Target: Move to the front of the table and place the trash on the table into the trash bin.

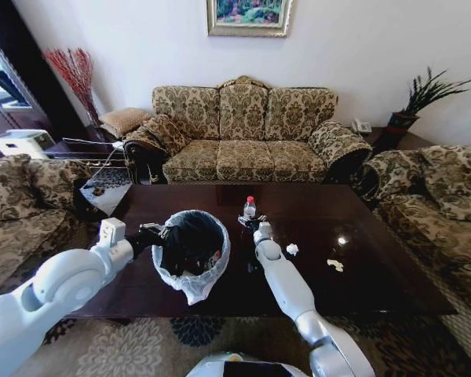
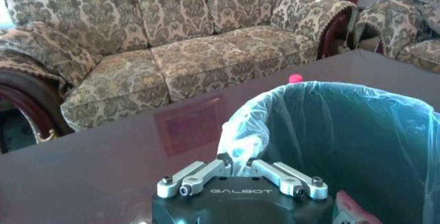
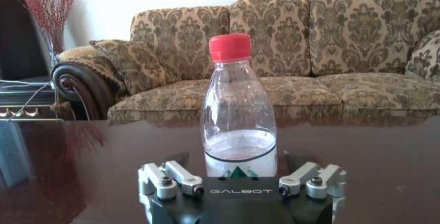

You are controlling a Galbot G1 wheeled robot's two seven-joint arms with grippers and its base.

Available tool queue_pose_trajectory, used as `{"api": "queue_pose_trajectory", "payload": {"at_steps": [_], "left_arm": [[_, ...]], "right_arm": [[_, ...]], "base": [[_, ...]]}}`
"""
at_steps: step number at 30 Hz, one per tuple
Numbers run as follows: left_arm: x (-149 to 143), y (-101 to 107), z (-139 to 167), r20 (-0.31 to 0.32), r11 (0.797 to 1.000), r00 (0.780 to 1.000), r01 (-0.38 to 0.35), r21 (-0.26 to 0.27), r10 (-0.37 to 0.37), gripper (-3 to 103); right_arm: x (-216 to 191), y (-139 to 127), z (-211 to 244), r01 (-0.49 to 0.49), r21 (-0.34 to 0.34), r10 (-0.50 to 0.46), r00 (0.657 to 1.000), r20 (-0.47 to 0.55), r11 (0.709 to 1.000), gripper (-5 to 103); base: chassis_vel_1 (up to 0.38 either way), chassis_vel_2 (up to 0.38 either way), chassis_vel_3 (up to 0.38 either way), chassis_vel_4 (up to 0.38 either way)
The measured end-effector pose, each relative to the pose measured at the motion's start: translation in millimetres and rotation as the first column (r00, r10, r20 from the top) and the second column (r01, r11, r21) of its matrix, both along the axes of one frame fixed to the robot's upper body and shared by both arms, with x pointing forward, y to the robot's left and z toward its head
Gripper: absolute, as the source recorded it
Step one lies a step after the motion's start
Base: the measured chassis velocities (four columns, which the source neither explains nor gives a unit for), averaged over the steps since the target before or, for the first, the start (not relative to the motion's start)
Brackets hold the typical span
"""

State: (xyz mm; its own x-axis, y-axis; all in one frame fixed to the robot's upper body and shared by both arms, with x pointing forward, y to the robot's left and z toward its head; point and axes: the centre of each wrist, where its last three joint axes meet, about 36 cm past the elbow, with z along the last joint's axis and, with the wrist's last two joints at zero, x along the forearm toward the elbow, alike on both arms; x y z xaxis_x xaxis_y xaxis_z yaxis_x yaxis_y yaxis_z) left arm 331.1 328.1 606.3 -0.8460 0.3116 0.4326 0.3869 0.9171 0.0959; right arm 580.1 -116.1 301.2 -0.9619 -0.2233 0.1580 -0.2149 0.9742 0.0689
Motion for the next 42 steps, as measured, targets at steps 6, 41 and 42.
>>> {"api": "queue_pose_trajectory", "payload": {"at_steps": [6,41,42], "left_arm": [[3,2,-1,-0.001,1.000,1.000,-0.008,0.001,0.008,3],[10,16,-11,-0.009,0.998,0.998,-0.060,0.012,0.060,3],[10,16,-10,-0.007,0.998,0.998,-0.058,0.011,0.058,3]], "right_arm": [[-3,-3,-1,-0.009,-0.004,0.009,1.000,0.003,1.000,70],[-251,-46,251,-0.660,0.331,0.425,0.714,0.556,0.674,17],[-258,-43,254,-0.682,0.344,0.449,0.704,0.551,0.646,17]], "base": [[0.000,0.000,0.000,0.000],[0.000,0.000,0.000,0.000],[0.000,0.000,0.000,0.000]]}}
